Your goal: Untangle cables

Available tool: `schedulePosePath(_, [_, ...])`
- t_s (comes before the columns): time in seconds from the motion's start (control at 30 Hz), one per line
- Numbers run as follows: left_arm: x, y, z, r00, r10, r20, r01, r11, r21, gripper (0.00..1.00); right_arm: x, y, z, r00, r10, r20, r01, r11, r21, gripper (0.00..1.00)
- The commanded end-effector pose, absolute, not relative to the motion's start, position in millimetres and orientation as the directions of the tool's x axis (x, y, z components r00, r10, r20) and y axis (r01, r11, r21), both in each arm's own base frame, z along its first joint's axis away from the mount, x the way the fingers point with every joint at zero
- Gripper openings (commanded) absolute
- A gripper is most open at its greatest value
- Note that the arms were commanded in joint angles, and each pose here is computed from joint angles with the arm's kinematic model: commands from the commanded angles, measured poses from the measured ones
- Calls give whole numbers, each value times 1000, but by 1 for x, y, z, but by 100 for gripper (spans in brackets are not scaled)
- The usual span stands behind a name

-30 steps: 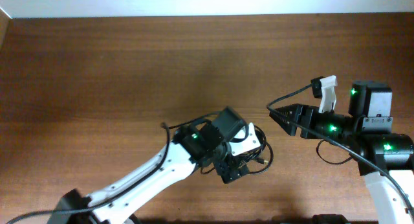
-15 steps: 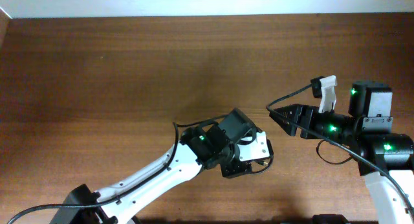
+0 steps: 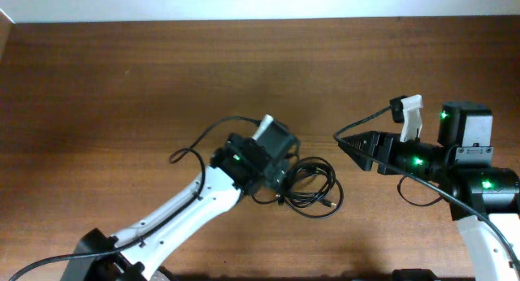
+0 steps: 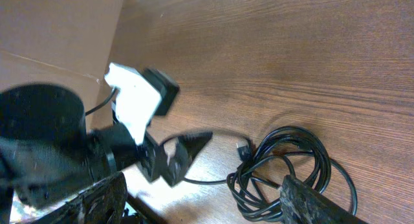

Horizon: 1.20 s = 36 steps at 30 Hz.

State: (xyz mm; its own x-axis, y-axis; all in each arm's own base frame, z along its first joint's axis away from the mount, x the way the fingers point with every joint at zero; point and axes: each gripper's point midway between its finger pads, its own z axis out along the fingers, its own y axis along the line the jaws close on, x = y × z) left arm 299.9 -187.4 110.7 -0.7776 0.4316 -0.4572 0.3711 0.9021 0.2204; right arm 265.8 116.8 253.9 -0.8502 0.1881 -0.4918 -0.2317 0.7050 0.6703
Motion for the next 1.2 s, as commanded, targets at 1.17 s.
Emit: schedulePosePath(1.17, [212,-263,114,-148,801,-580,983,52,-179,99,268,114,258,-835,180,-520,-250,718,650,74])
